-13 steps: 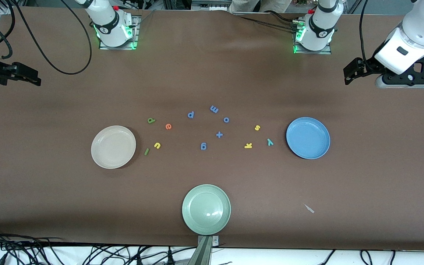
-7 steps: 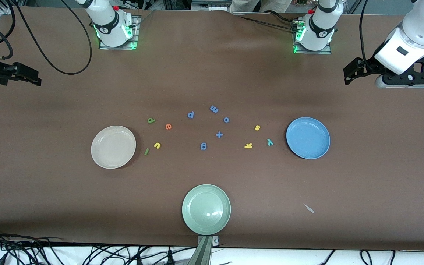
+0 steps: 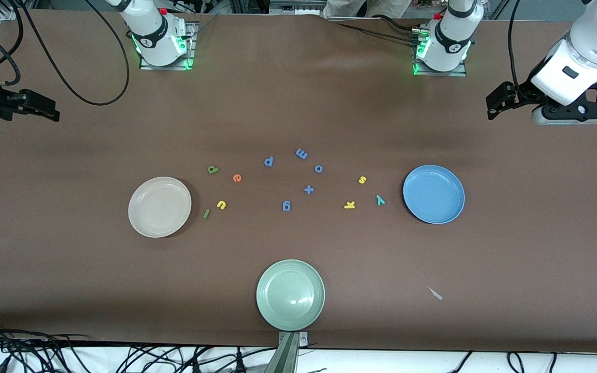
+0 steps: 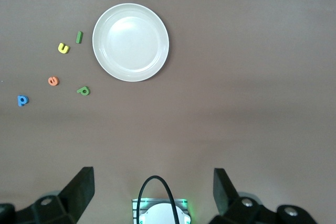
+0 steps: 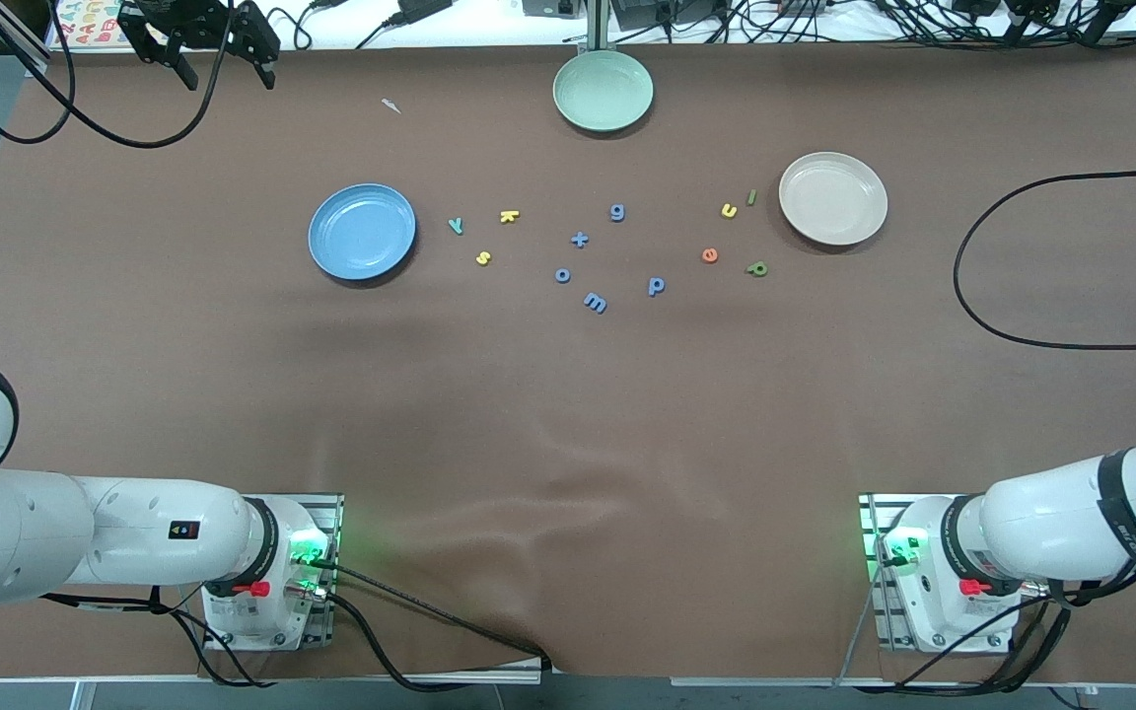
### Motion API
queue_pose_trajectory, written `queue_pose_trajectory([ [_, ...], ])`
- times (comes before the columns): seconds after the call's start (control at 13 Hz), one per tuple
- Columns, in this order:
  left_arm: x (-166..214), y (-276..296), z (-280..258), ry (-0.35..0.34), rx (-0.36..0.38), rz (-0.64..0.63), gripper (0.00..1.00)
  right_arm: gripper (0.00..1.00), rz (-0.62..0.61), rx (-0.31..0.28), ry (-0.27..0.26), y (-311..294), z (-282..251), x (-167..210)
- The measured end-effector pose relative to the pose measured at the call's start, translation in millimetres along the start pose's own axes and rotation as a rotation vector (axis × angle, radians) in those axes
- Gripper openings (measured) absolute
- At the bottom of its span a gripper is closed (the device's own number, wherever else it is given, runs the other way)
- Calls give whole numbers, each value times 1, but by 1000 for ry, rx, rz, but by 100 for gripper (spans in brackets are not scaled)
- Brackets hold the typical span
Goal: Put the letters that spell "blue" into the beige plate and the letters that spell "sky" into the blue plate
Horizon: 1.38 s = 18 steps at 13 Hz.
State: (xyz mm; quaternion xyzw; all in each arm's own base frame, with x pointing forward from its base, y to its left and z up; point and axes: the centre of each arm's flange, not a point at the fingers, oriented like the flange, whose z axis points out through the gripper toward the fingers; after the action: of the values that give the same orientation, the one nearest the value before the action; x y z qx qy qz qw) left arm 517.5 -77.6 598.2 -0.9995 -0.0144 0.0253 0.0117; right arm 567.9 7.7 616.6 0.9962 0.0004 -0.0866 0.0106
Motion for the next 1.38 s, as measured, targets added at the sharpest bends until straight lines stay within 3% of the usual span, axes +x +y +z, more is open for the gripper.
queue_pose_trajectory([
  [1.38, -1, 4, 0, 0, 1, 7, 100, 100, -1, 0, 1, 0, 5, 3],
])
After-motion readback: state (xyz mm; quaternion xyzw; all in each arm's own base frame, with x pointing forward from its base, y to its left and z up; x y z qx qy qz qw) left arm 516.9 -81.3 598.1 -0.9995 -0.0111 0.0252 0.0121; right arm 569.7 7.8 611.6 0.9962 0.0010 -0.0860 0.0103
